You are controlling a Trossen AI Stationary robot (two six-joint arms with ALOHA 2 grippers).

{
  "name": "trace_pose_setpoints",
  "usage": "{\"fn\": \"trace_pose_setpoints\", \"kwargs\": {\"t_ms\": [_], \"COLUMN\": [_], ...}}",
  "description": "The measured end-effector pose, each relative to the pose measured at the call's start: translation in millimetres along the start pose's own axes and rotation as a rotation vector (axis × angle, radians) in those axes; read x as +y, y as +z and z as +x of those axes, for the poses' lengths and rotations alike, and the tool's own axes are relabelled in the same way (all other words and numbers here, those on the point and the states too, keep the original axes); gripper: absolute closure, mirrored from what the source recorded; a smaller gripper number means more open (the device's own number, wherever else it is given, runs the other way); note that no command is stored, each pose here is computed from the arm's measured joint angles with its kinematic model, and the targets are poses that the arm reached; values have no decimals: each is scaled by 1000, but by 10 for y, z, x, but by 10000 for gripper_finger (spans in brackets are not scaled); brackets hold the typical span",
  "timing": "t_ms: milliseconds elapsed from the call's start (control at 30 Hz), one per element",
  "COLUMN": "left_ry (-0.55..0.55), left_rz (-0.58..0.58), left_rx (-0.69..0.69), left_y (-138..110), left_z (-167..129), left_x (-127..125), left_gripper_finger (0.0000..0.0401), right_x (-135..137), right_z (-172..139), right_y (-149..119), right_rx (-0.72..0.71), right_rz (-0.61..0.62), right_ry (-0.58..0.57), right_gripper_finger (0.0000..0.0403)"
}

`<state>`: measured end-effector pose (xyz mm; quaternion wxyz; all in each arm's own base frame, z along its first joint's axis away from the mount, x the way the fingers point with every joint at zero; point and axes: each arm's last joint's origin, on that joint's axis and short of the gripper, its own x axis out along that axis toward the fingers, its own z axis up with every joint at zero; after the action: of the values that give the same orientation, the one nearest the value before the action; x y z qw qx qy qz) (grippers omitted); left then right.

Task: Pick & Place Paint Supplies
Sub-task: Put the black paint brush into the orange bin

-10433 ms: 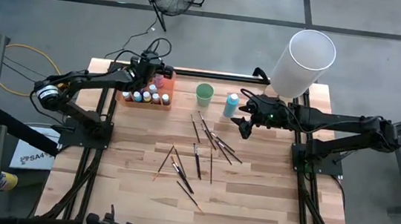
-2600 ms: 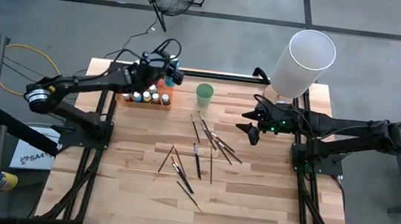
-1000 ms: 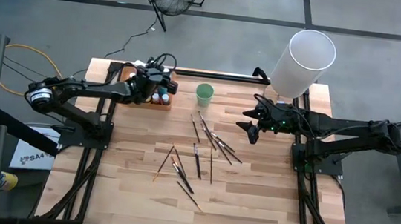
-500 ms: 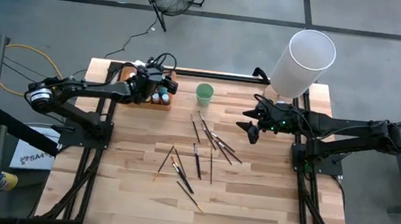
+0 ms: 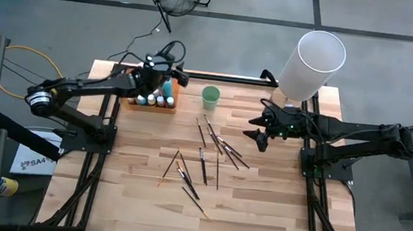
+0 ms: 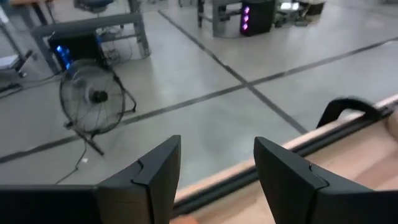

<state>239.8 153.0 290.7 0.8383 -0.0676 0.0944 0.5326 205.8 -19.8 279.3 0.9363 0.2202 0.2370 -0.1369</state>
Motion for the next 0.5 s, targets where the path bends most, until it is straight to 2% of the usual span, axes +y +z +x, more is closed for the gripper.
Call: {"fn": "trace_pose_setpoints", "kwargs": {"t_ms": [300,500], "left_ry": [-90,-145], "left_rz": [34,0], "left_rx": [-82,-142], "left_y": [456,615], "left_z": [-303,-530], "left_x": [106,221], "left_gripper_finger": [201,201], "right_x": [65,204], "right_z": [120,370], "right_y": [-165,-129], "right_rx": [199,435], "right_rz": [-10,-12], "right_ry": [-9,-127], "right_gripper_finger": [137,137]}}
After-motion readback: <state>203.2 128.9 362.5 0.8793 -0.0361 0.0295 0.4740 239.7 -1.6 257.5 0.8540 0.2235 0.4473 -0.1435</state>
